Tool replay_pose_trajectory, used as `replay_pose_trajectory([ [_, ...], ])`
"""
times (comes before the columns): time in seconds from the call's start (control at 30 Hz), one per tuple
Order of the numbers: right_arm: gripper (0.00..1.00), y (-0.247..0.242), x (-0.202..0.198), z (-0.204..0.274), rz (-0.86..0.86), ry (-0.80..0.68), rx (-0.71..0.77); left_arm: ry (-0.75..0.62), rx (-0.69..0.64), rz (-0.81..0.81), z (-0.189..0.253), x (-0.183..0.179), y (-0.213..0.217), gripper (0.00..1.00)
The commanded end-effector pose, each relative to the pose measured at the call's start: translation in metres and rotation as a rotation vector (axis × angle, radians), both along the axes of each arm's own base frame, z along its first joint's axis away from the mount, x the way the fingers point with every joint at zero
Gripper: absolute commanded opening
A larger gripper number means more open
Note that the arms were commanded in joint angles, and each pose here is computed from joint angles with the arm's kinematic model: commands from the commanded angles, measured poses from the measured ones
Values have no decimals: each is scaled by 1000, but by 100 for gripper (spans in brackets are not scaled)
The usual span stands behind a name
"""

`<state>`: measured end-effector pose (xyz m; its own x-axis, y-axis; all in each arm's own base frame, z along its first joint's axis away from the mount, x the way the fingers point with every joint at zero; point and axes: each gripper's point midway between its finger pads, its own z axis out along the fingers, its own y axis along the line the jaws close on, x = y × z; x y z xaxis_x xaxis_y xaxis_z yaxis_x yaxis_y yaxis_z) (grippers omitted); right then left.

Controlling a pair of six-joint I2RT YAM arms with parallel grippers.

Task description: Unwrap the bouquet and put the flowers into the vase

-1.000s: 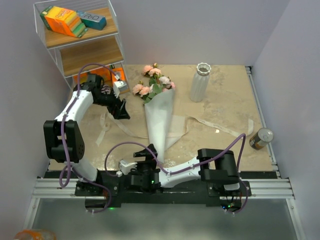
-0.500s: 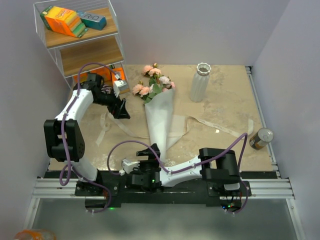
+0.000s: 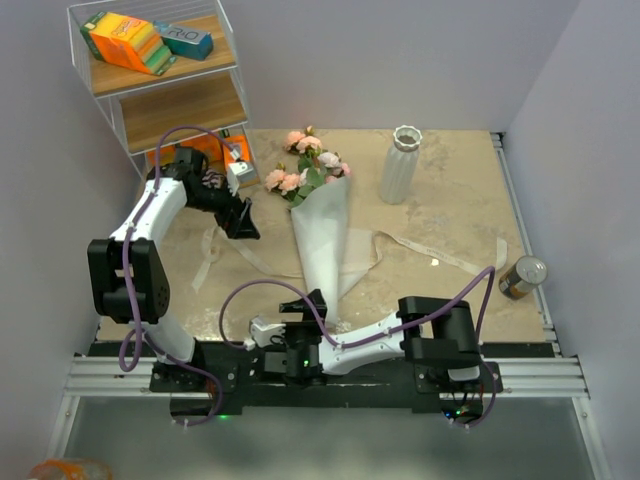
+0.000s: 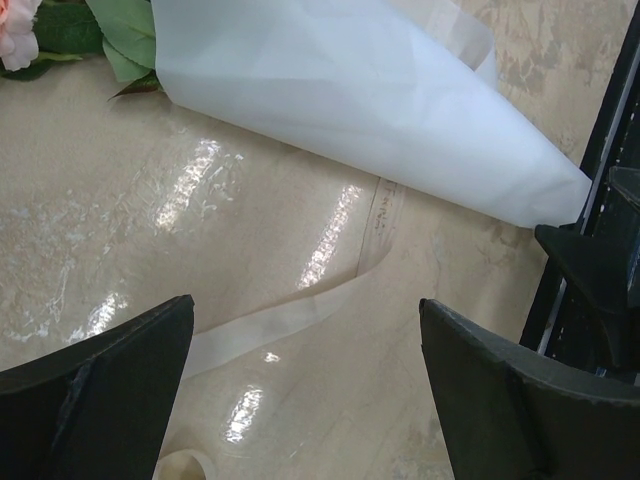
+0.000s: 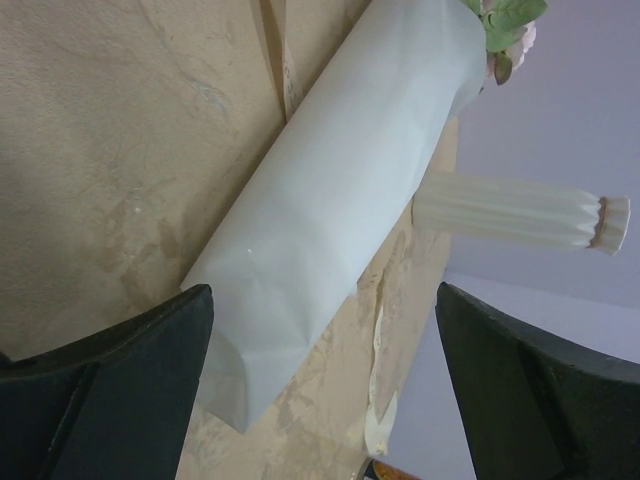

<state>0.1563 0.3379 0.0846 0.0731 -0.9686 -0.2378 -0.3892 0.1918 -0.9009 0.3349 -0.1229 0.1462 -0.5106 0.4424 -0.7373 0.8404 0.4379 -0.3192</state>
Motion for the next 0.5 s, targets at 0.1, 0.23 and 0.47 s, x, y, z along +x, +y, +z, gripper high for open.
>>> replay_pose_trajectory([
  [0.1,98,8,-16,25,-5,31,98,-55,-17,-20,21,-2,0,99],
  [0.23,99,4,-20,30,-20,73,133,-55,-19,-25,21,-4,0,99],
  [0.47,99,-12,-18,28,-65,50,108,-54,-22,-27,22,-5,0,99],
])
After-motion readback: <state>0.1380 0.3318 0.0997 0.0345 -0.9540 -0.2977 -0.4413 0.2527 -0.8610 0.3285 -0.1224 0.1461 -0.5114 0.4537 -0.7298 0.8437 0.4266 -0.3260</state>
